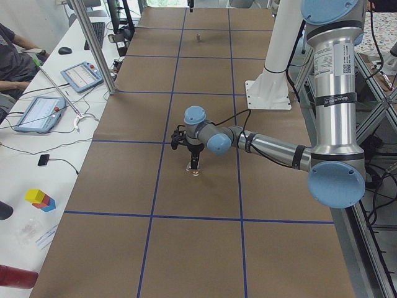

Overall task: Assemble PPR valve and pipe with both arms
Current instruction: 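Lower the left gripper and grasp the white valve fitting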

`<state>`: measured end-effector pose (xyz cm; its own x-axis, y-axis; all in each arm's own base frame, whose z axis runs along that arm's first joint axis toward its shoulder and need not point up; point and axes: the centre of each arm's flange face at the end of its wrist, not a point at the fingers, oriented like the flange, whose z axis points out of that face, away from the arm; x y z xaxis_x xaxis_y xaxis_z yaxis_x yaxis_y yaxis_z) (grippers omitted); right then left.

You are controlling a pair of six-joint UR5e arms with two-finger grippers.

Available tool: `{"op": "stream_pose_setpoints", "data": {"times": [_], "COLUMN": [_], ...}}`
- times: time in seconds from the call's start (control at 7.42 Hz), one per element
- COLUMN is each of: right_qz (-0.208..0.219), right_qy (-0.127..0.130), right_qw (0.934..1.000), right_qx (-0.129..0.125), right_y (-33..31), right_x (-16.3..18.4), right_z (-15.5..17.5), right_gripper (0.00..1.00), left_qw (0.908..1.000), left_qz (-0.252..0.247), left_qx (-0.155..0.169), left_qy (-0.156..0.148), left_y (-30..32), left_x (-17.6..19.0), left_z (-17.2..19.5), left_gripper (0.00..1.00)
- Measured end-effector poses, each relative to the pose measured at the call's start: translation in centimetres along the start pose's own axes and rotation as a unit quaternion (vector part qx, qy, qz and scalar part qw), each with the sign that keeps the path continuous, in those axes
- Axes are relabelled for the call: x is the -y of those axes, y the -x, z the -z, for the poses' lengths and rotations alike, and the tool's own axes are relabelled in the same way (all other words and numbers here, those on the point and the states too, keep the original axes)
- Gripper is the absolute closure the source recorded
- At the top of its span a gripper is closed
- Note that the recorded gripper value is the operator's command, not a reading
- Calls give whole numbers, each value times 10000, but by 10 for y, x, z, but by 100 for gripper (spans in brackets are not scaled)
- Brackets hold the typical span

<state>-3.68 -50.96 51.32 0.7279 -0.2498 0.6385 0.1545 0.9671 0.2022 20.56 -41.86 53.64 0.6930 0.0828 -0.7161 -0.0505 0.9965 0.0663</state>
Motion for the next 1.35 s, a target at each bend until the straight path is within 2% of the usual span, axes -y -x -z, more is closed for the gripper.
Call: {"op": "stream_pose_setpoints", "data": {"times": [0.54,0.67,0.81,0.94,1.08,1.21,1.35], "right_qz": [6,6,4,5,7,7,6], "right_qy": [3,3,3,3,3,5,8], "right_qw": [10000,10000,10000,10000,10000,10000,10000], "right_qx": [1,1,1,1,1,1,1], "right_y": [0,0,0,1,1,0,0], "right_x": [0,0,0,0,0,0,0], "right_z": [0,0,0,0,0,-1,-1], "right_gripper": [0,0,0,0,0,0,0], "left_qw": [10000,10000,10000,10000,10000,10000,10000], "left_qz": [-38,-36,-37,-31,-25,-28,-41], "left_qx": [6,15,24,29,26,14,-9], "left_qy": [55,66,76,82,78,72,62], "left_y": [2,2,3,3,3,1,-1], "left_x": [4,6,8,9,10,10,11], "left_z": [-7,-10,-13,-14,-14,-13,-11], "left_gripper": [11,17,30,57,91,100,100]}}
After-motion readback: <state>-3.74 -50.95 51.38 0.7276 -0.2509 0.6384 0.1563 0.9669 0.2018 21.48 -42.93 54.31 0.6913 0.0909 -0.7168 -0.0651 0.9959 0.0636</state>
